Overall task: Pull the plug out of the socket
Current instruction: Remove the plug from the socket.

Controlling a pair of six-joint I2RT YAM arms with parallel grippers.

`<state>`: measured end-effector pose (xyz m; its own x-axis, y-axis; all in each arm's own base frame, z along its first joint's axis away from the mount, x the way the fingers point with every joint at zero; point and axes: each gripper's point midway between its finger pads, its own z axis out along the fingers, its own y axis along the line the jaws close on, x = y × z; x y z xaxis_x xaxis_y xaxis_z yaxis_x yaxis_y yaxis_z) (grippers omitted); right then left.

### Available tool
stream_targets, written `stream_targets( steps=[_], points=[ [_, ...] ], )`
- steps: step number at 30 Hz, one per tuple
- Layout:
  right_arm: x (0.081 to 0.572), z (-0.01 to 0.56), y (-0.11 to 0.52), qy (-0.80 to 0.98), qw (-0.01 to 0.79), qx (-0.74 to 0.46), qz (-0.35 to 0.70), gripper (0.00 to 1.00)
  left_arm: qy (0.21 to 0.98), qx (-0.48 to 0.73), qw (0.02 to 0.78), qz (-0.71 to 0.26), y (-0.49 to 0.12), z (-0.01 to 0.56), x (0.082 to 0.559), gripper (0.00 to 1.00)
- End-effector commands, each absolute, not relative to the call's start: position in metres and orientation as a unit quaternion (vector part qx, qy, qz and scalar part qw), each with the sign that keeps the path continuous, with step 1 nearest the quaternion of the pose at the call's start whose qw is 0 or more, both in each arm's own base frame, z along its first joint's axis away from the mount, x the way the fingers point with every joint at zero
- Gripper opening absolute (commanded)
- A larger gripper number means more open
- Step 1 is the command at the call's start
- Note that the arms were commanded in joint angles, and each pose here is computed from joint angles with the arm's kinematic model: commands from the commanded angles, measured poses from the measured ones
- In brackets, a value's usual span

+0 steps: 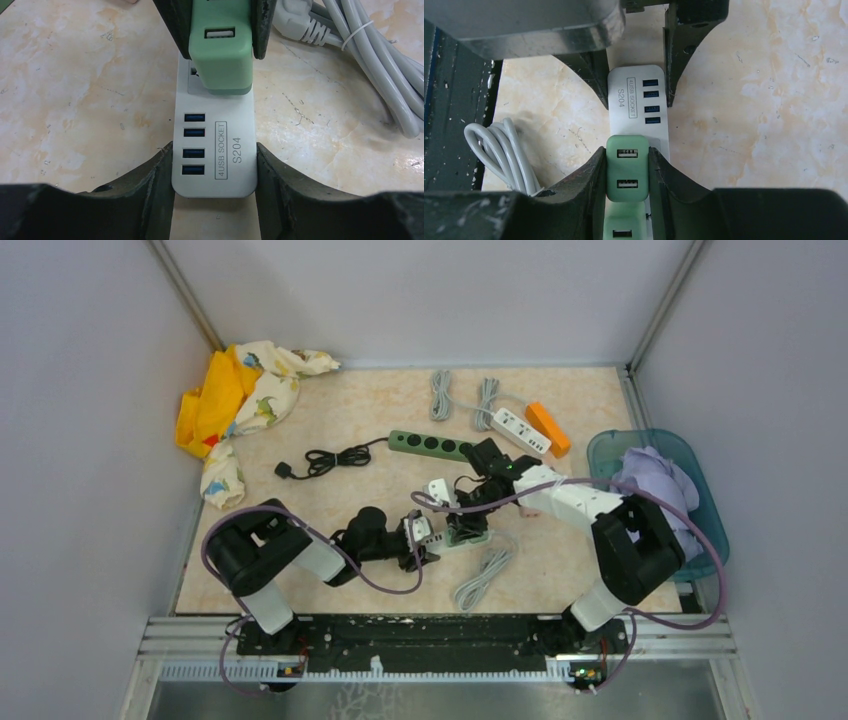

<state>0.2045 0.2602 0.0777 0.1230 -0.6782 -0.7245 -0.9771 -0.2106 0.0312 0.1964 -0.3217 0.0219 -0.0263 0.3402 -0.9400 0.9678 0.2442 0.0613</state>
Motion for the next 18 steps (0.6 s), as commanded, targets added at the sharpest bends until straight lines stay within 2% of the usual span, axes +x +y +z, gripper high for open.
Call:
stream_targets(
  steps=[1,8,18],
  points=[
    [0.225,0.123,0.271,0.527,0.321,-0.713,0.332,0.0,0.628,0.528,0.453,-0.349,-0.325,0.017,0.188,0.0],
    [0.184,0.138,0.261,0.435,0.301,-0.749,0.399,0.0,0.628,0.528,0.453,-0.35,-0.325,0.017,0.188,0.0],
    [0.186,0.164,0.271,0.443,0.32,-0.714,0.439,0.0,0.627,0.526,0.455,-0.35,-0.325,0.018,0.188,0.0]
  ],
)
